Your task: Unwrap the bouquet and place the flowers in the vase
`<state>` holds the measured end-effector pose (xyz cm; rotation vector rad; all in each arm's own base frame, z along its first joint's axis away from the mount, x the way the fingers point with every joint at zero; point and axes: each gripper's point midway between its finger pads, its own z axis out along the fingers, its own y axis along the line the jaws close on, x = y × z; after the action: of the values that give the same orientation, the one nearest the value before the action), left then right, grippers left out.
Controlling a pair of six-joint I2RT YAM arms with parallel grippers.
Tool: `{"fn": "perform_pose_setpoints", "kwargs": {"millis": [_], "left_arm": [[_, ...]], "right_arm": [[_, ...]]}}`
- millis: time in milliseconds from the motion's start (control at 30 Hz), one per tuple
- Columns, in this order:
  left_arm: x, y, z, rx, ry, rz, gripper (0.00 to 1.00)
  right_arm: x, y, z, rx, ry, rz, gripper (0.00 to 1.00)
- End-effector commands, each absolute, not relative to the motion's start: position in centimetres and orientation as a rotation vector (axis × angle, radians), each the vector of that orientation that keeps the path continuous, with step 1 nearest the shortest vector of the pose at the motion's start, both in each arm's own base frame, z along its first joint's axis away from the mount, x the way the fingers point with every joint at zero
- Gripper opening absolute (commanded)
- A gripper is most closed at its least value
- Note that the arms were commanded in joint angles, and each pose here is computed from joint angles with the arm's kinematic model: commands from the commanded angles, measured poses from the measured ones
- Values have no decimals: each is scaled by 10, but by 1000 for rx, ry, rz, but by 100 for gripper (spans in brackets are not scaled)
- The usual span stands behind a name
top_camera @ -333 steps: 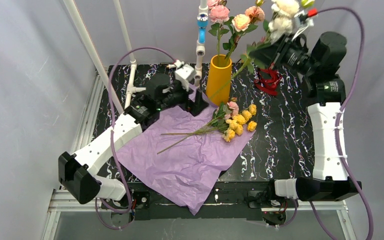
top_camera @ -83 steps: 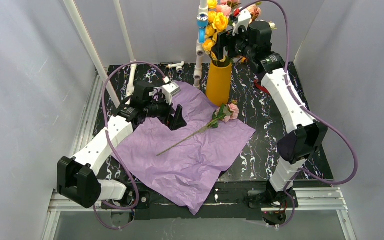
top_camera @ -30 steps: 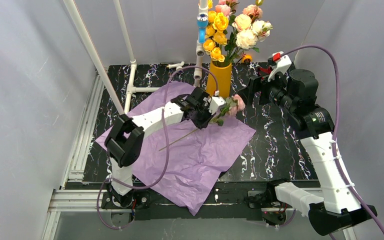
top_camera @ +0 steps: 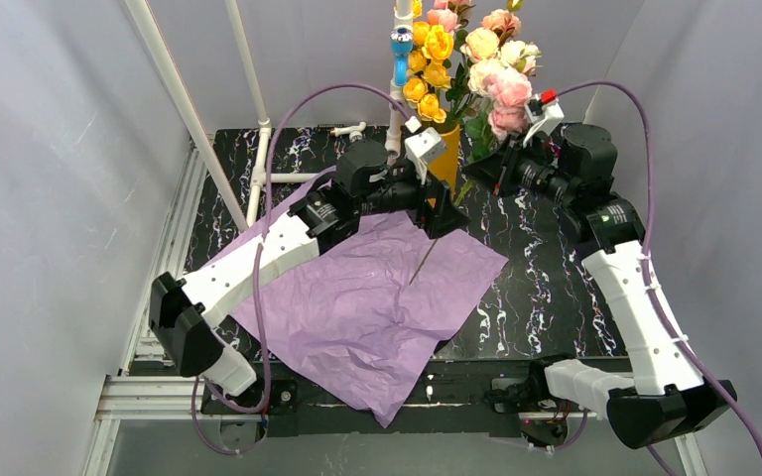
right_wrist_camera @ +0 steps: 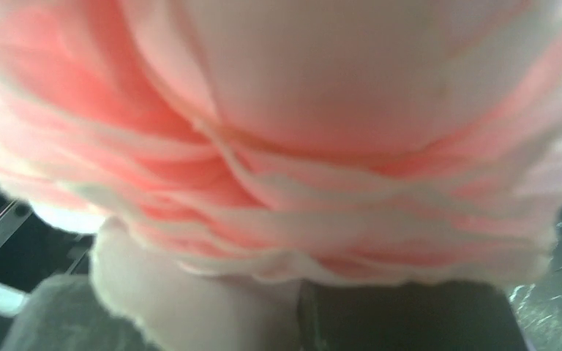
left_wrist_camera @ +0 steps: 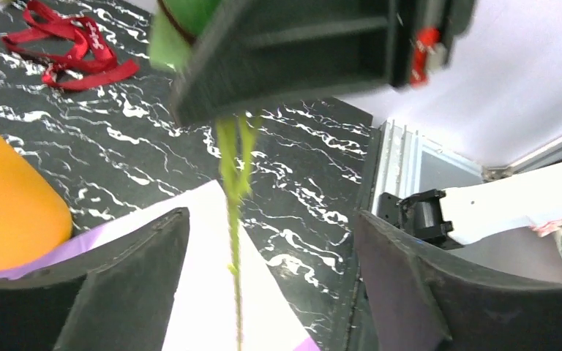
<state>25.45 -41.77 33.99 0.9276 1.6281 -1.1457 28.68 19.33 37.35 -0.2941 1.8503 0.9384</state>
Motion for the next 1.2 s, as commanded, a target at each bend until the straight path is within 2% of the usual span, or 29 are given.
{"fn": "perform_pose_setpoints", "kwargs": {"millis": [0,33,67,267,433,600,633,667,700,1167], "left_arm": [[244,-379,357,935,1635,-1040,92],[252,-368,352,908,1670,-1016,97],[260,-355,350,872,1701,-999,98],[307,-285,321,717,1862,-831,98],[319,-249,298,655,1937,-728,98],[312,-248,291,677,1941,-755,98],[312,-248,290,677,1939,-757,98],[312,-248,291,674,1936,-758,98],[313,-248,291,672,1935,-754,100],[317,-246,288,660,1917,-732,100]], "right_arm": [[303,176,440,-311,1639,797,1],[303,175,448,-322,1617,778,1],[303,173,456,-337,1596,759,1],[299,166,518,-377,1435,687,1],[307,159,568,-401,1313,591,1],[328,152,595,-434,1255,456,1],[356,158,547,-440,1379,445,1],[340,150,596,-432,1263,415,1],[341,148,604,-438,1239,387,1],[393,156,613,-374,1185,379,1]]}}
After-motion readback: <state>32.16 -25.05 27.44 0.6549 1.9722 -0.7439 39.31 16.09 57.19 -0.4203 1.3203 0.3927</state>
